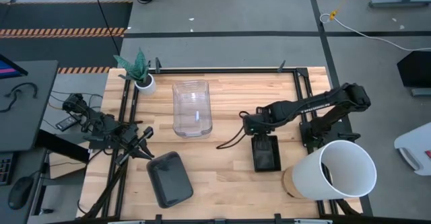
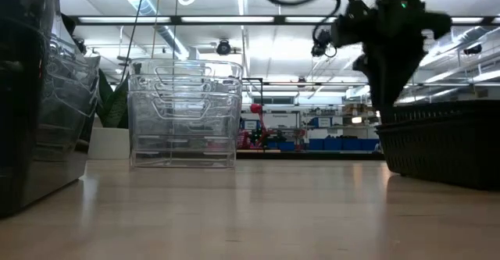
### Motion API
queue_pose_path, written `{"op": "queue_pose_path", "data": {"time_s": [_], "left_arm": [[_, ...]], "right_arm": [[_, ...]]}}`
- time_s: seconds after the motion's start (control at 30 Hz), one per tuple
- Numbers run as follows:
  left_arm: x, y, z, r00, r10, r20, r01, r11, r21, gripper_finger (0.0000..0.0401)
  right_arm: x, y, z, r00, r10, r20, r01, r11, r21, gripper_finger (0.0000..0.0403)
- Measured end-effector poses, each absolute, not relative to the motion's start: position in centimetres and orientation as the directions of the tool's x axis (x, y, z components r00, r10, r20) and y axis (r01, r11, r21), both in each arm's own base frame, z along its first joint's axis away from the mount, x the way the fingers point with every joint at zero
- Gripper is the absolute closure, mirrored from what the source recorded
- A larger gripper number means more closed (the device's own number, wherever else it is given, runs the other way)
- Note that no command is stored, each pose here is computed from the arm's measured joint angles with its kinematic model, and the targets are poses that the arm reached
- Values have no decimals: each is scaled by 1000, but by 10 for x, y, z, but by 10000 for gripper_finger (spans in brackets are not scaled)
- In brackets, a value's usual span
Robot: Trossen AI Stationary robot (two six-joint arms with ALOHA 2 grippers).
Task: Stack baskets by color
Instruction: Return to Home Position
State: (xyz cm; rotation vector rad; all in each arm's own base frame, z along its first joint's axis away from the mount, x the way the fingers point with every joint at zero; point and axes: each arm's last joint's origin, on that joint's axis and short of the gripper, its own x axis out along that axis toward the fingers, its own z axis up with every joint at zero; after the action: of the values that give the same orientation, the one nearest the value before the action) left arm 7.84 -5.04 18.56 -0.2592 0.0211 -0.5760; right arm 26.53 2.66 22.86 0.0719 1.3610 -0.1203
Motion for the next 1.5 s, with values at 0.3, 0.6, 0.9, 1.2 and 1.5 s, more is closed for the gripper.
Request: {"op": "queue_pose_path", "data": {"time_s": [0.3,0.6,0.9,1.2,1.5], "left_arm": [[78,-50,186,840,-541,52,535,807,-248,370],[78,-50,186,839,-541,52,536,807,-248,363],[78,-50,186,839,-541,52,536,807,-248,370],[78,-50,186,839,-541,52,536,807,-248,363],[78,-50,186,839,-541,52,536,807,-248,373]], "right_arm": [[239,19,209,201,-111,-973,158,984,-80,231],[219,17,236,600,-86,-796,155,988,10,237],[189,14,232,926,-49,-373,74,996,54,238],[156,7,225,996,-65,-66,66,998,18,238],[132,-2,211,992,-122,7,121,991,62,239]]}}
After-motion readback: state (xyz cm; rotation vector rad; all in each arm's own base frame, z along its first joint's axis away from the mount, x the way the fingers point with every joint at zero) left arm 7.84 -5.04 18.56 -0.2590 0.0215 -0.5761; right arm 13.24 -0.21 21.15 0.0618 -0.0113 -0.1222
